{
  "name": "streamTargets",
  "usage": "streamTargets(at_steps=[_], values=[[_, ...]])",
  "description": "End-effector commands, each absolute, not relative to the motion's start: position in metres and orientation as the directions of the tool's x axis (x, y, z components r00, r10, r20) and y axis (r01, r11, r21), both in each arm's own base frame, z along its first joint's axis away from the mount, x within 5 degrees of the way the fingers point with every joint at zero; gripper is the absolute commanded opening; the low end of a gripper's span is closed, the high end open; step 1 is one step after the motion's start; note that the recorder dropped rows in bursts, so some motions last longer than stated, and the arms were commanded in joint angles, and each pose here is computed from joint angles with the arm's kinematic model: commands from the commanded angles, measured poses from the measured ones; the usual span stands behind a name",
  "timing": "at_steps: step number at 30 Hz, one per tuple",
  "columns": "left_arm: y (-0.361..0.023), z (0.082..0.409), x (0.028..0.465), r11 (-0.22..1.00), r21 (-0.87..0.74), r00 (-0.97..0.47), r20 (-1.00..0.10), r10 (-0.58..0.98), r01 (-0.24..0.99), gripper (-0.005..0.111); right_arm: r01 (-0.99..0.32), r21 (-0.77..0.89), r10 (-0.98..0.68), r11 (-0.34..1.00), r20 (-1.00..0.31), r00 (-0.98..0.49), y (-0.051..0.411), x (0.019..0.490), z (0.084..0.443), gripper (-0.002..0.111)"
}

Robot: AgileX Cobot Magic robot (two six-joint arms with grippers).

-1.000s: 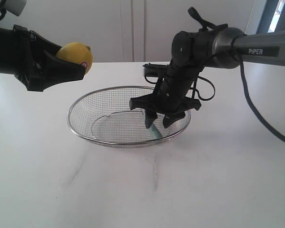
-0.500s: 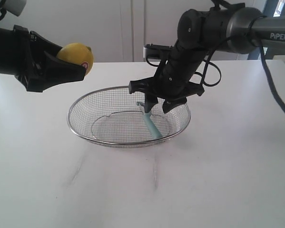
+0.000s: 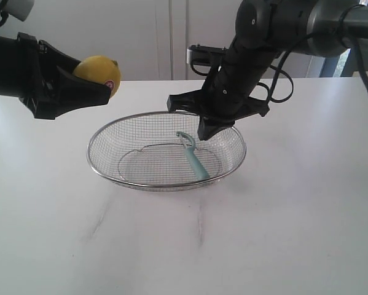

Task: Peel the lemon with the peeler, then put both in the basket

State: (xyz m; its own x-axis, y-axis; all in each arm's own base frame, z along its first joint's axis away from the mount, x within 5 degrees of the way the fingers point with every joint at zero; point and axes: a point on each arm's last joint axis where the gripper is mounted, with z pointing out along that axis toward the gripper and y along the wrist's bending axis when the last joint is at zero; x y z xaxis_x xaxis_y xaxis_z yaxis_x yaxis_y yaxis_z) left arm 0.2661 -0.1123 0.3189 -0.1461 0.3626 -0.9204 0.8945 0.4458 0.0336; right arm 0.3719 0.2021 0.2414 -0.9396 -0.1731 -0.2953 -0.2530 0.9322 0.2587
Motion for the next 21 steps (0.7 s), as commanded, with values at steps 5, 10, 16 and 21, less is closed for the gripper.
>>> streamTargets(at_steps=[5,10,16,21], values=[[-0.1130,0.3240,0.2641,0.442,0.015,-0.147,-0.932,0.330,0.897,0.000,-0.246,0.244,-0.186,0.938,-0.244,-0.952,0.1950,0.3676,0.2451,0.000],[-0.1130,0.3240,0.2641,0.442,0.015,-0.147,-0.932,0.330,0.897,0.000,-0.246,0.244,-0.186,0.938,-0.244,-0.952,0.1950,0.3676,0.2451,0.000],[-0.1130,0.3240,0.2641,0.442,0.015,-0.147,-0.932,0.330,0.897,0.000,-0.246,0.244,-0.186,0.938,-0.244,-0.952,0.1950,0.3676,0.2451,0.000],[-0.1130,0.3240,0.2641,0.442,0.015,-0.147,-0.932,0.330,0.897,0.000,-0.245,0.242,-0.189,0.939,-0.234,-0.954,0.1947,0.3667,0.2449,0.000]])
